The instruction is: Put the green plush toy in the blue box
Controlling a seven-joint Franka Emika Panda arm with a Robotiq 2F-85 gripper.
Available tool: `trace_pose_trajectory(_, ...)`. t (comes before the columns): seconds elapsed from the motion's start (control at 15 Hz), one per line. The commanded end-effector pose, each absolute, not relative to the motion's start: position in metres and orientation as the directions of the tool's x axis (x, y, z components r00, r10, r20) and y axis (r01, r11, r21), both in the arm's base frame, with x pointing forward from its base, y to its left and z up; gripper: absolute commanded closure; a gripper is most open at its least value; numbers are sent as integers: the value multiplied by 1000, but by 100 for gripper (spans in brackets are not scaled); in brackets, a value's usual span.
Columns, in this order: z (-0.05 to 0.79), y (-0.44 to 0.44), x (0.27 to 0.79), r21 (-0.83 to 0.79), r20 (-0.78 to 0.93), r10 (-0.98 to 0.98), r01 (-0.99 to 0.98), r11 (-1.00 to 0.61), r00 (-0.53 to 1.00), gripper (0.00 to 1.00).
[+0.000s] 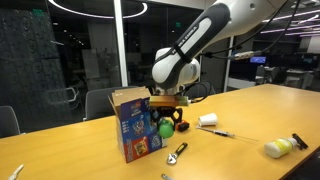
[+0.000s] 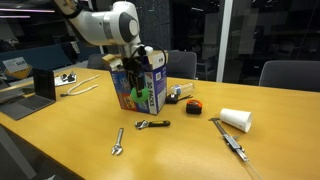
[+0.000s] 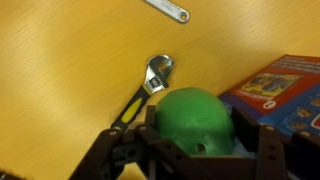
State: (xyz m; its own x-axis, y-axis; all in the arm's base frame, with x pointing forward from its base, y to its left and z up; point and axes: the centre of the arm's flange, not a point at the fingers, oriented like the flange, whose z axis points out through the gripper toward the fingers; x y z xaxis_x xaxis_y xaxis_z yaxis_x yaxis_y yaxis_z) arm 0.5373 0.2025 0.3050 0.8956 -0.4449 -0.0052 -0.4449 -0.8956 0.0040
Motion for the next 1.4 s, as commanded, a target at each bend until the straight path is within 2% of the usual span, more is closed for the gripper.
trace_pose_trajectory(0.0,386,171,499,12,105,-456,-459,-888,884,49)
trace_pose_trajectory(0.33,482,147,482,22,240,-432,-450,-893,869,49)
trace_pose_trajectory(0.67,542,155,493,-15,330,-407,-427,-904,852,49)
trace_pose_trajectory(1.0,551,187,527,-77,342,-385,-382,-921,857,49)
trace_pose_trajectory(1.33,520,212,571,-158,302,-373,-340,-927,877,49)
